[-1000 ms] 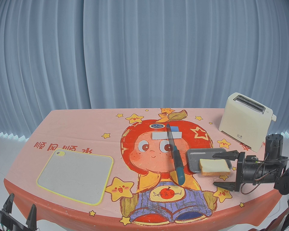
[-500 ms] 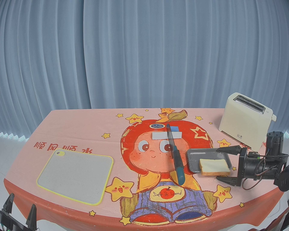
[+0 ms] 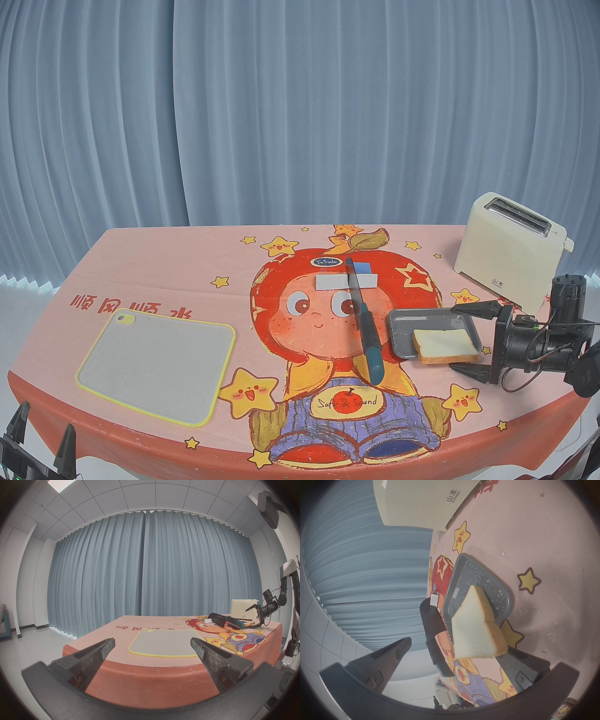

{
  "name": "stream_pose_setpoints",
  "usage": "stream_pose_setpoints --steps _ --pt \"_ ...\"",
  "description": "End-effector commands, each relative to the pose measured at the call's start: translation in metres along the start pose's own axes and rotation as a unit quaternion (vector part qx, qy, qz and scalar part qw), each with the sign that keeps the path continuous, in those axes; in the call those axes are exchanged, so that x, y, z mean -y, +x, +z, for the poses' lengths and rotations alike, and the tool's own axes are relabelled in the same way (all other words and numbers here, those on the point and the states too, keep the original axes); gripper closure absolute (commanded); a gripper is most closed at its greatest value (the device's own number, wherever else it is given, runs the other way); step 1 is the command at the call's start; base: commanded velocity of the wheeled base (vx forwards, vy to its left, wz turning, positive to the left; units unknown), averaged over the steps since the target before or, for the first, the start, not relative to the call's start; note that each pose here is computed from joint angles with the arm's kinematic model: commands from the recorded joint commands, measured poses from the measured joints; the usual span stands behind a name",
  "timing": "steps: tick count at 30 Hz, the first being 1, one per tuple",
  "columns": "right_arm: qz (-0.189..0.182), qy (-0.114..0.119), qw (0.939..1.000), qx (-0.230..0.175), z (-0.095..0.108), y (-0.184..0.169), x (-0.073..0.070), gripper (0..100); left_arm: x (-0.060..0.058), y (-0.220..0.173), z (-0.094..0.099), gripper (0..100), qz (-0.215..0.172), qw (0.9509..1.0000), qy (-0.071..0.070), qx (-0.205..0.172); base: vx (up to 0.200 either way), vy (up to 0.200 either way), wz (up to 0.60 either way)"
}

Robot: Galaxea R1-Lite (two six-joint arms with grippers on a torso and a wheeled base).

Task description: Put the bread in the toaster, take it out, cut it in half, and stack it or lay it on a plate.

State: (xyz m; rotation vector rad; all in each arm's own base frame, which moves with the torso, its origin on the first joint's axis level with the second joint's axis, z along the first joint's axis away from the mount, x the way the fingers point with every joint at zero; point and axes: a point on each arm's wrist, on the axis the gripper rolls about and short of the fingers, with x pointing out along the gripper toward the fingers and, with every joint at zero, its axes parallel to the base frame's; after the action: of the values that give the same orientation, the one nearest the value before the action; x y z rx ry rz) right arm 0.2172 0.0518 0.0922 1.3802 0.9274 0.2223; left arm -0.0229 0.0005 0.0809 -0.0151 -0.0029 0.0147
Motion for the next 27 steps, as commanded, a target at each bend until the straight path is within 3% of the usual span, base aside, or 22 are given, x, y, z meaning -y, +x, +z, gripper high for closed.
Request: stream_pose_setpoints --steps 1,9,10,15,27 --pt "-0.002 0.002 1.0 0.001 0.001 0.001 0.001 0 0.0 0.001 -0.005 0 0.0 1.0 0.001 -0.006 0.0 0.0 0.0" --pt "-0.009 0.006 0.9999 -0.001 0.001 0.003 0.003 0 0.0 0.001 -0.005 0 0.0 1.0 0.0 -0.006 0.0 0.0 0.0" --pt "-0.013 0.007 0.9999 -0.003 0.001 0.004 0.005 100 0.0 0.001 -0.005 0 0.0 1.0 0.0 -0.006 0.0 0.0 0.0" --pt "-0.031 0.014 0.9994 -0.01 0.002 0.011 0.012 100 0.0 0.001 -0.005 0 0.0 1.0 0.0 -0.006 0.0 0.0 0.0" --pt "-0.03 0.014 0.9994 -0.01 0.001 0.01 0.012 100 0.0 0.001 -0.005 0 0.0 1.0 0.0 -0.006 0.0 0.0 0.0"
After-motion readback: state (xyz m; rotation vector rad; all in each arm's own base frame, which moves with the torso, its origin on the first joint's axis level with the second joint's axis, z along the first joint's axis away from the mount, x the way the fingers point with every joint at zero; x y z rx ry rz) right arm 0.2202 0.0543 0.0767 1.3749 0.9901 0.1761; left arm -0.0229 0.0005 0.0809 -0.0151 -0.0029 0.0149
